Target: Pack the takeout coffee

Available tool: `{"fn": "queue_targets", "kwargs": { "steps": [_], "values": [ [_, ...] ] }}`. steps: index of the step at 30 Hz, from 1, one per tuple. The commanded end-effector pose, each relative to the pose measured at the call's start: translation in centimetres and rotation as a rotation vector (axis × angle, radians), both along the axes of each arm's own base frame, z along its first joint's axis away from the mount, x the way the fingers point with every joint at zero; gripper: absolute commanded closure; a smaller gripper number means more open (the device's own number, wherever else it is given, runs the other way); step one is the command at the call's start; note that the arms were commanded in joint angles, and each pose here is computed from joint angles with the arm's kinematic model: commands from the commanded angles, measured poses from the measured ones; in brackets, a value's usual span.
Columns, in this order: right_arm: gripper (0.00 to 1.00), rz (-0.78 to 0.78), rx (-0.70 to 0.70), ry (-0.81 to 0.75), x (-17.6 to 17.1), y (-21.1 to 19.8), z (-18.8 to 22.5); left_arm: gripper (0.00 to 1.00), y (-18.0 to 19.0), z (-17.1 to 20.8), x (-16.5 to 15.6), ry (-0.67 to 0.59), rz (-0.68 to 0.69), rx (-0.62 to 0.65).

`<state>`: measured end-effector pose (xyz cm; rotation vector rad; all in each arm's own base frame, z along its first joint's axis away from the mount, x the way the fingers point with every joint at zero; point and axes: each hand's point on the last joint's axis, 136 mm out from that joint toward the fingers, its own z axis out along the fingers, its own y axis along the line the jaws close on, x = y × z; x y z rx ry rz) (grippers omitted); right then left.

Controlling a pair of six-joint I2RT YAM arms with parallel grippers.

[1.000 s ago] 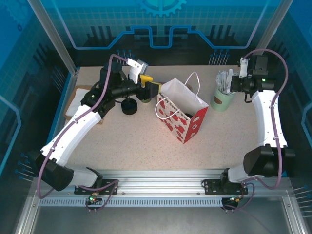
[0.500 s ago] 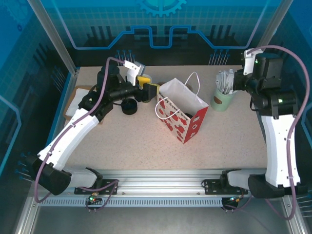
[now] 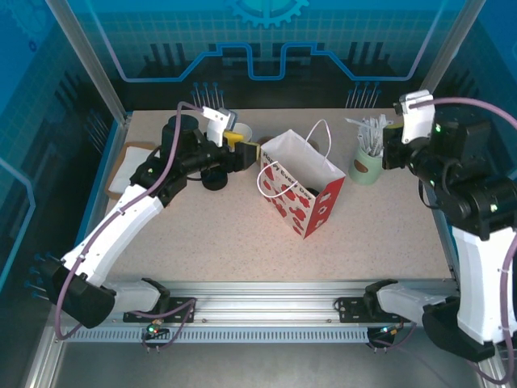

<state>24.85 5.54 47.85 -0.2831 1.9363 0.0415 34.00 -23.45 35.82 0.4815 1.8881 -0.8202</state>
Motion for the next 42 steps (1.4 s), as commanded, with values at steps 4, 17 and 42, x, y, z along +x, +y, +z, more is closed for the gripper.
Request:
{"fn": "queue_targets", "kwargs": {
  "steps": [4,17,42],
  "values": [
    [0.97,0.204,0.114,-0.107,-2.7,3.6,3.2,0.30,1.7,0.2,-0.3,-0.007,0.083,-0.007],
    [0.97,0.367,-0.020,0.218,1.6,10.5,-5.8,0.30,4.8,-1.6,-0.1,0.037,0.212,0.002],
    [0.65,0.429,-0.131,0.558,10.6,18.2,-19.8,0.30,9.8,-5.5,1.7,0.094,0.376,0.014]
  ]
}}
